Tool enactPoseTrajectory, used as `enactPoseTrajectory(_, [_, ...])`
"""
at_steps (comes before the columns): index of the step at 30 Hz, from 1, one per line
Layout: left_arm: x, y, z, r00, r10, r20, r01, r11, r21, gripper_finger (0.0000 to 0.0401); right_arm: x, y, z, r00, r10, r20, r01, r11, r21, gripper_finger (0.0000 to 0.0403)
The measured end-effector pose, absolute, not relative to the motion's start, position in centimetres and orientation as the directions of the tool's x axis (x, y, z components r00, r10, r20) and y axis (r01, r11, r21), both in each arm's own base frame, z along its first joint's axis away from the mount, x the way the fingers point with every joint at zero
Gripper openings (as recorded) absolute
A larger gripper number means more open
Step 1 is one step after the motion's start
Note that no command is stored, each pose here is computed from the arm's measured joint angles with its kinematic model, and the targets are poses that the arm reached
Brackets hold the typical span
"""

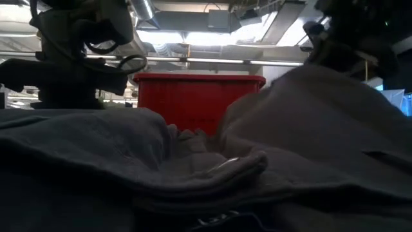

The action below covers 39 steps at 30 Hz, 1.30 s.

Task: Fold Laundry from Bin
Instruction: Fold the gray short

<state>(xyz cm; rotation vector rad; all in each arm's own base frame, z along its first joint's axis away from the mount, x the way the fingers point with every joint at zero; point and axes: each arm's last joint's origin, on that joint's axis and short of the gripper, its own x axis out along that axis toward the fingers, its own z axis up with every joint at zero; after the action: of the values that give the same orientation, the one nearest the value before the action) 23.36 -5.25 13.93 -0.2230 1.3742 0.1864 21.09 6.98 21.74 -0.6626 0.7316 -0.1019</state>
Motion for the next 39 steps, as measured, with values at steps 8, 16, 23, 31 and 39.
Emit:
enactPoseTrajectory(8, [23.4, -5.0, 15.9, 0.082, 0.12, -0.989, -0.264, 0.96, 0.095, 0.008, 23.5, 7.9, 24.0, 0.908, -0.172, -0.381, -0.136, 0.74, -0.658, 0.0001])
enactPoseTrajectory(16, [23.2, -4.6, 16.0, 0.051, 0.14, -0.989, -0.272, 0.955, 0.121, 0.008, 27.0, 6.9, 22.8, 0.948, -0.093, -0.304, -0.144, 0.726, -0.672, 0.0001])
enactPoseTrajectory(23, [23.2, -4.5, 16.0, 0.055, 0.166, -0.985, -0.276, 0.95, 0.144, 0.008, 32.3, 5.8, 22.1, 0.944, -0.044, -0.327, -0.201, 0.711, -0.674, 0.0001])
enactPoseTrajectory(31, [22.2, -4.5, 16.0, -0.048, 0.153, -0.987, -0.314, 0.936, 0.161, 0.008, 38.8, 5.1, 20.6, 0.915, -0.031, -0.402, -0.27, 0.694, -0.668, 0.0001])
enactPoseTrajectory(39, [21.5, -6.2, 16.1, -0.092, 0.077, -0.993, -0.256, 0.962, 0.098, 0.008, 43.2, 4.7, 18.0, 0.869, -0.057, -0.491, -0.322, 0.69, -0.649, 0.0])
